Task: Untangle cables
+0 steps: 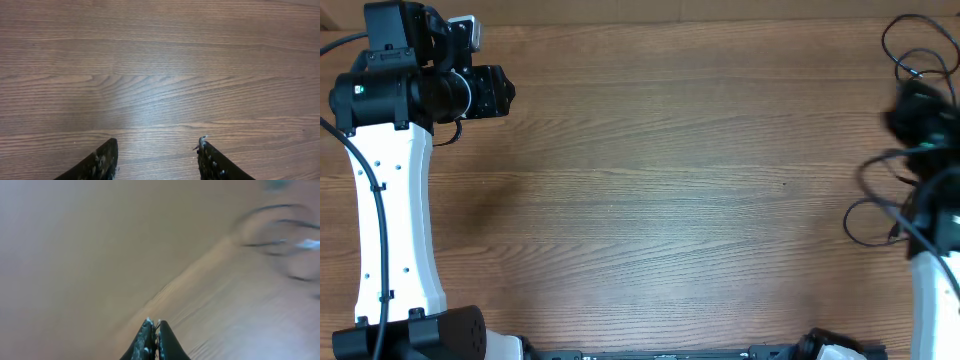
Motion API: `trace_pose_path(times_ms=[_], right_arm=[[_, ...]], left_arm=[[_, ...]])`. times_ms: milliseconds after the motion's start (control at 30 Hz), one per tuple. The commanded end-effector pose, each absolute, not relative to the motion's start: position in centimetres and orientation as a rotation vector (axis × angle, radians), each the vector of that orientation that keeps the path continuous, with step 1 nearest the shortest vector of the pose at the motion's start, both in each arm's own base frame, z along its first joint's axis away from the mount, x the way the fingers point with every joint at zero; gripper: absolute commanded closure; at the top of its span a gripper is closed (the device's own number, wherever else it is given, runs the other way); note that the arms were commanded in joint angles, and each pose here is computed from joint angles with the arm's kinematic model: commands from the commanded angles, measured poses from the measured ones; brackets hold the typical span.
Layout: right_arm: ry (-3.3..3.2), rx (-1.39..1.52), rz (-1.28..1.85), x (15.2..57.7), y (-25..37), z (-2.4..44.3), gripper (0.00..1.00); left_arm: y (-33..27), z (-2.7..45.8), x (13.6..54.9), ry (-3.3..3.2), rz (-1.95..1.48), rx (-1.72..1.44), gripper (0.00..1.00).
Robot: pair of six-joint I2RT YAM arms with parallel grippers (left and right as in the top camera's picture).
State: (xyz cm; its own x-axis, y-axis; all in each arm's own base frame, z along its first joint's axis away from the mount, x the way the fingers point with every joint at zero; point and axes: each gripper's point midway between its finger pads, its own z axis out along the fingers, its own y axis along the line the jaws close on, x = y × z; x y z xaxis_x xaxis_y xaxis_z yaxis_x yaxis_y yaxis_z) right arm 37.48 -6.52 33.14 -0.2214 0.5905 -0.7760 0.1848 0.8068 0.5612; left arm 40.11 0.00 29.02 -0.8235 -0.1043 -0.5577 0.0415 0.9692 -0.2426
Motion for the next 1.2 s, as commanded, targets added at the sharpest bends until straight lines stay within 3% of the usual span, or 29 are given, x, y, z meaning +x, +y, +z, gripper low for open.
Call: trace_pose_path(times_ms=[0, 167, 400, 633, 900, 933, 1067, 1167], right_arm=[[1.851, 0.069, 0.352, 38.3, 1.1, 33.7, 0.96], [1.934, 0.167, 0.131, 39.3, 1.0, 30.9, 0.96], [1.906, 0.935, -0.147, 40.1, -8.4, 22.8, 0.96], [1.503, 1.615, 0.014, 42.1, -13.7, 15.1, 0.96], [1.315, 1.832, 0.064, 43.5, -18.5, 8.3, 0.94], [1.309, 1.848, 0.074, 43.6, -19.2, 7.6, 0.85], [1.311, 1.881, 0.082, 43.1, -20.9, 6.6, 0.22], [1.297, 1.893, 0.074, 42.6, -21.7, 6.6, 0.03]], left_arm=[[-0.2, 28.9, 40.1, 2.52, -0.348, -0.036, 0.48], [-0.2, 28.8, 40.1, 2.521, -0.348, -0.036, 0.48], [-0.2, 28.8, 40.1, 2.521, -0.348, -0.036, 0.48], [-0.2, 28.7, 39.9, 2.531, -0.351, -0.039, 0.48], [-0.2, 28.7, 39.9, 2.531, -0.351, -0.039, 0.46], [-0.2, 28.7, 39.9, 2.531, -0.351, -0.039, 0.47], [-0.2, 28.8, 40.1, 2.524, -0.35, -0.038, 0.47], [-0.2, 28.8, 40.1, 2.524, -0.352, -0.044, 0.48]])
